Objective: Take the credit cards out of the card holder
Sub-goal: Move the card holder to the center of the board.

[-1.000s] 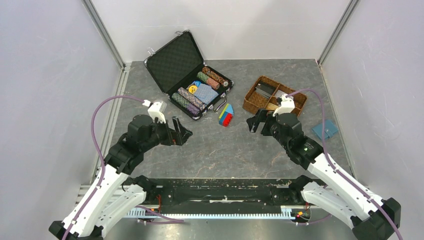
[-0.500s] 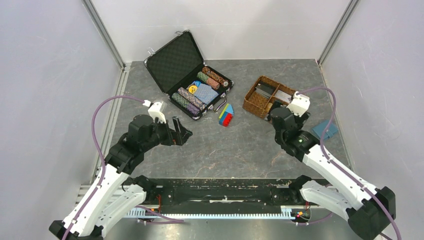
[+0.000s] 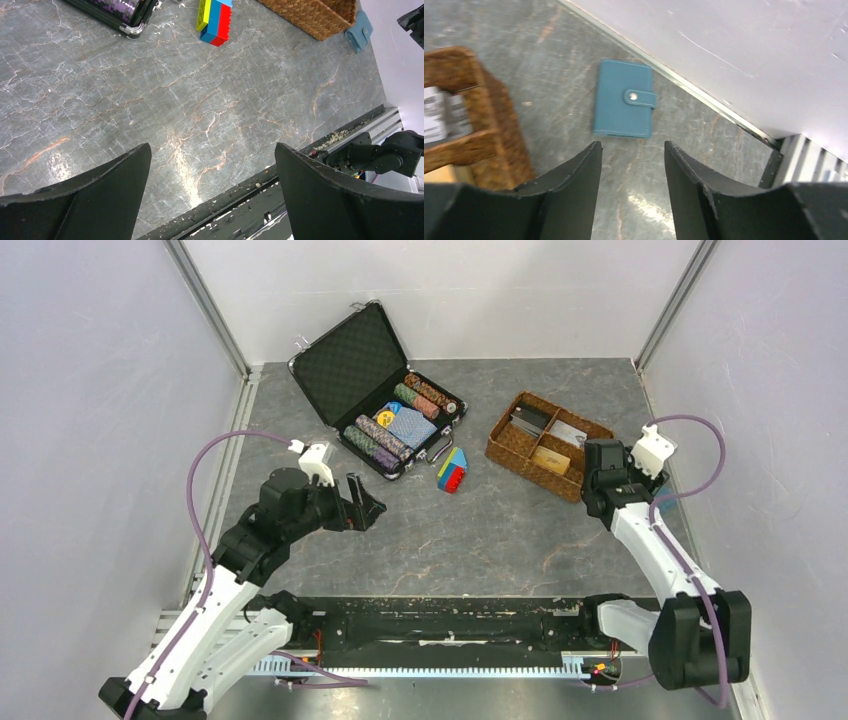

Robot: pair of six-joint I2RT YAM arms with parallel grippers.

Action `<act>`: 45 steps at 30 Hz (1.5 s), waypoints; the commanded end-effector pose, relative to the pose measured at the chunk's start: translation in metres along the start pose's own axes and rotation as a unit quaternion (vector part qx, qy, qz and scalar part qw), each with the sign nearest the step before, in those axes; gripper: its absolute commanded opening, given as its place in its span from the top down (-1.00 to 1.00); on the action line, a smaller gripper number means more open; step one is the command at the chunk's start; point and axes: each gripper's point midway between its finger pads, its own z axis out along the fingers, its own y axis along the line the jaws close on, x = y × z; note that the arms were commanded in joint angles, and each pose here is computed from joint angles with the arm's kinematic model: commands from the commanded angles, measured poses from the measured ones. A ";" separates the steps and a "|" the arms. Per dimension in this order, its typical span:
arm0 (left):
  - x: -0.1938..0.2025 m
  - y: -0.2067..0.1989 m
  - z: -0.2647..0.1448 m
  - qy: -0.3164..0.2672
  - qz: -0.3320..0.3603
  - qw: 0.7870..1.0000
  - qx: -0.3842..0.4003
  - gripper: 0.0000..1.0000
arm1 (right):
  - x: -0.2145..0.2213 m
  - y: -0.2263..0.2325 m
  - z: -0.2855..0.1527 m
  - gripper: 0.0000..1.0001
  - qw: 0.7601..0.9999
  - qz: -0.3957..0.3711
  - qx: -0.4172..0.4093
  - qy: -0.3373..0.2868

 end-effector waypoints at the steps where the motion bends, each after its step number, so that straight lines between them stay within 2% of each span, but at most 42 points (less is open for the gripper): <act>1: -0.004 -0.003 0.002 -0.006 0.001 1.000 0.009 -1.00 | 0.011 -0.021 0.024 -0.04 0.998 -0.021 0.057 0.008; 3: -0.004 -0.003 0.003 -0.004 0.000 1.000 0.009 -1.00 | 0.020 -0.021 0.037 -0.15 0.997 -0.045 0.050 0.024; 10: -0.003 -0.004 0.004 -0.001 -0.001 1.000 0.010 -1.00 | 0.053 -0.022 0.068 -0.12 0.994 -0.060 0.041 0.081; 14: -0.003 -0.004 0.004 -0.001 -0.001 1.000 0.011 -1.00 | 0.066 -0.017 0.083 -0.19 0.993 -0.046 0.019 0.110; 19: -0.004 -0.005 0.004 -0.003 -0.001 1.000 0.012 -1.00 | 0.064 -0.019 0.096 -0.05 0.992 -0.032 0.023 0.118; 22: -0.004 -0.005 0.004 -0.004 -0.001 1.000 0.012 -1.00 | 0.059 -0.011 0.102 -0.05 0.992 -0.023 0.009 0.123; 33: -0.003 -0.006 0.004 0.000 0.000 1.000 0.015 -1.00 | 0.023 0.012 0.123 -0.30 0.993 -0.002 -0.007 0.116; 38: -0.004 -0.006 0.003 -0.002 0.001 1.000 0.016 -1.00 | 0.030 0.014 0.134 -0.67 0.990 0.005 -0.006 0.138; 45: -0.003 -0.006 0.004 0.000 0.000 1.000 0.016 -1.00 | 0.048 0.008 0.141 -0.96 0.985 0.015 0.005 0.169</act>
